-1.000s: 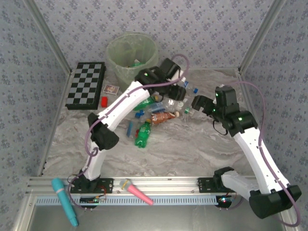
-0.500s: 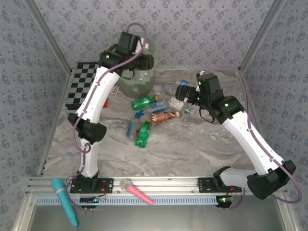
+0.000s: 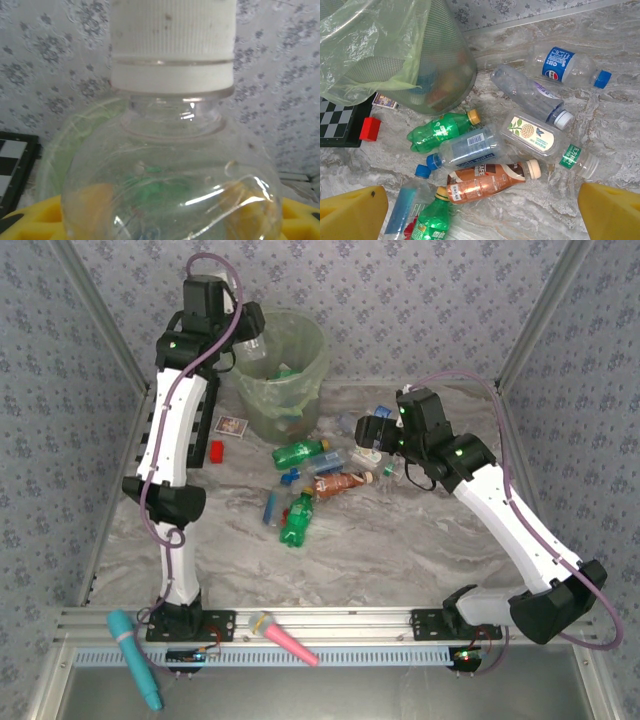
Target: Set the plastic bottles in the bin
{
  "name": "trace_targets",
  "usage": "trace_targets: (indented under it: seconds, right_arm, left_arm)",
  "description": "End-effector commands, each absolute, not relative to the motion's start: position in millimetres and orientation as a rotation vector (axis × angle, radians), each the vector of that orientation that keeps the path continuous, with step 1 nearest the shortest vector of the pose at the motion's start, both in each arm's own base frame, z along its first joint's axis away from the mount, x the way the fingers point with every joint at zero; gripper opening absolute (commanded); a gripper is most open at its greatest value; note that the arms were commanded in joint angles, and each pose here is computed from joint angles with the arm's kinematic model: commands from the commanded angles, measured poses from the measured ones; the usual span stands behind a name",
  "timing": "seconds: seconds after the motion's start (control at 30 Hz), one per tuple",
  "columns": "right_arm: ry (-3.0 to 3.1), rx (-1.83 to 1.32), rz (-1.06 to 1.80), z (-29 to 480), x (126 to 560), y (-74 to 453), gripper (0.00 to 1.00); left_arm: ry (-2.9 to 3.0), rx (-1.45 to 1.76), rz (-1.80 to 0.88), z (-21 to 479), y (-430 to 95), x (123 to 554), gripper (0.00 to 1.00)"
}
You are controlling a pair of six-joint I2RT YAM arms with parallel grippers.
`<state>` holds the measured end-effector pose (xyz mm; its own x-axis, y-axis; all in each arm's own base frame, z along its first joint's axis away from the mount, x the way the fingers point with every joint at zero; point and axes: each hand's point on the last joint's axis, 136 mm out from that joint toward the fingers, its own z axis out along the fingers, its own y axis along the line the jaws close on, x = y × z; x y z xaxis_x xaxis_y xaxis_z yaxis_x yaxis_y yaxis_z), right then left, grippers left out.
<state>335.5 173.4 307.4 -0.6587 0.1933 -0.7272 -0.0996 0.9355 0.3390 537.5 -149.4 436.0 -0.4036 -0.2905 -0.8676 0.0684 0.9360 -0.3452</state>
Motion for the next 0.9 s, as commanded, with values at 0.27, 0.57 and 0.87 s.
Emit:
trace_targets:
  seconds: [0.27,0.57,0.87]
  right_arm:
    - [2.229,0.061,0.424,316.1,341.0,176.4,0.99]
    - [2.237,0.064,0.401,312.8,342.5,174.5,0.99]
    - [2.244,0.063,0.400,309.9,343.8,175.1,0.99]
  left_arm:
    - [1.885,-0.200,-0.321,413.7,-133.6,589.3,0.53]
    - [1.897,-0.227,-0.385,398.7,-138.4,601.7,0.62]
    - [1.884,-0.225,-0.382,413.0,-135.2,591.4,1.00]
